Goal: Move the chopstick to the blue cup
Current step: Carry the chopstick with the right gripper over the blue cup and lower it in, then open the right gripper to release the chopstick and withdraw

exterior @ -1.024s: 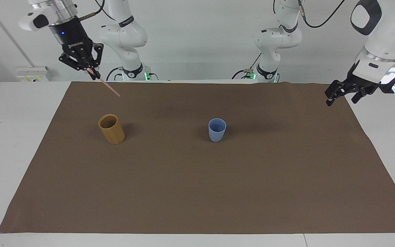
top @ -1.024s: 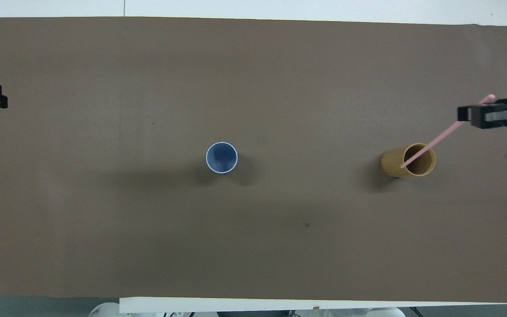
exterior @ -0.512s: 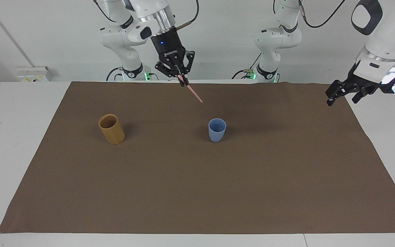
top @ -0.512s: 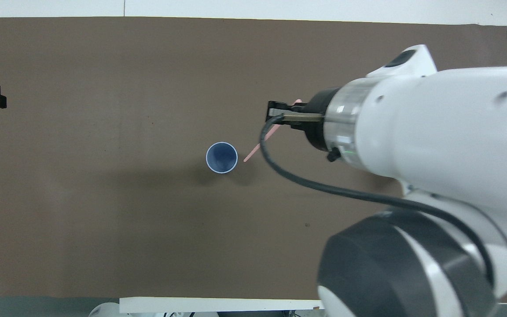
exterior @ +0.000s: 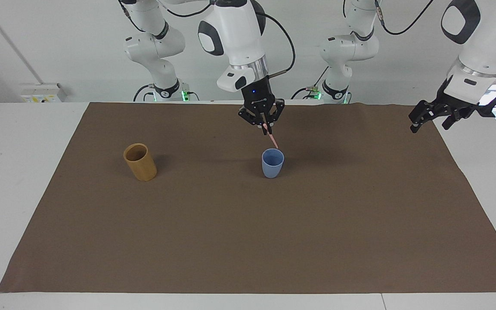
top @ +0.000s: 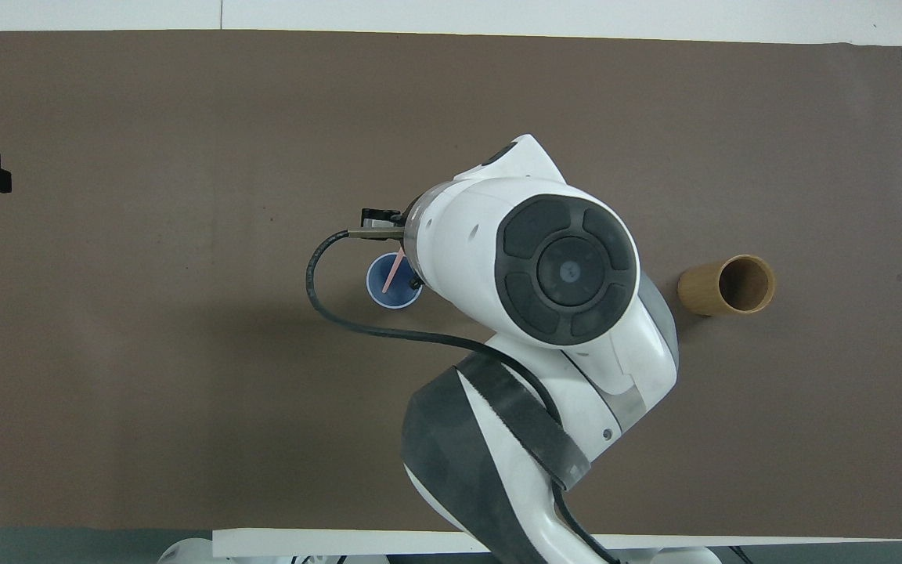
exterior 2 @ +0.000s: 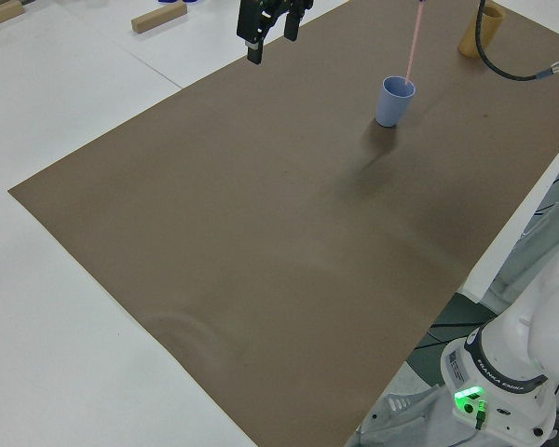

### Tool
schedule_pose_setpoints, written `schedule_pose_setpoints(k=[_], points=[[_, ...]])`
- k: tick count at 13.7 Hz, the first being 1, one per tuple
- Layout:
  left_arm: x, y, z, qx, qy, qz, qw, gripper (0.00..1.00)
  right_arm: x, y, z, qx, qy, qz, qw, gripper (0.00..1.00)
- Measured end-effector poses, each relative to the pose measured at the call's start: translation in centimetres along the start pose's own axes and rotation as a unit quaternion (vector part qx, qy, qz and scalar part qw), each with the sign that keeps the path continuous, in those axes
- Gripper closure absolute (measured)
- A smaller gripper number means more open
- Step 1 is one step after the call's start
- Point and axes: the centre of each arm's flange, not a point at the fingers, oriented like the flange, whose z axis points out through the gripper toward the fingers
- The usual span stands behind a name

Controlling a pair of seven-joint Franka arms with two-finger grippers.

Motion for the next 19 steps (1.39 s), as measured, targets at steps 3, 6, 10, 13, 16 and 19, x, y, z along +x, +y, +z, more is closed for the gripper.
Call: schedule_pose_setpoints(k=[3,6,10,13,16,19], points=[[0.0,0.0,0.0,0.0,0.0,0.0,1.0,0.0,0.0,1.0,1.0,0.003,0.01,0.005,1.0,0.9],[0.0,0.0,0.0,0.0,0.0,0.0,1.0,0.0,-0.7,1.3,2.1,0.007,0.014,0.003,1.0,0.9],[0.0,0.0,0.0,0.0,0.0,0.0,1.0,0.0,-1.2,1.7,2.9,0.002,0.009,0.002,1.0,0.63],[0.0,0.0,0.0,0.0,0.0,0.0,1.0,0.0,-1.2,1.6,2.2,0.003,0.012,0.002,1.0,0.25],[0.0,0.0,0.0,0.0,0.0,0.001,1.0,0.0,1.1,3.0,-1.8,-0.039,-0.007,0.004,0.999,0.0],[0.0,0.0,0.0,0.0,0.0,0.001,1.0,0.0,5.6,10.0,-9.2,-0.099,-0.044,-0.038,0.993,0.0]])
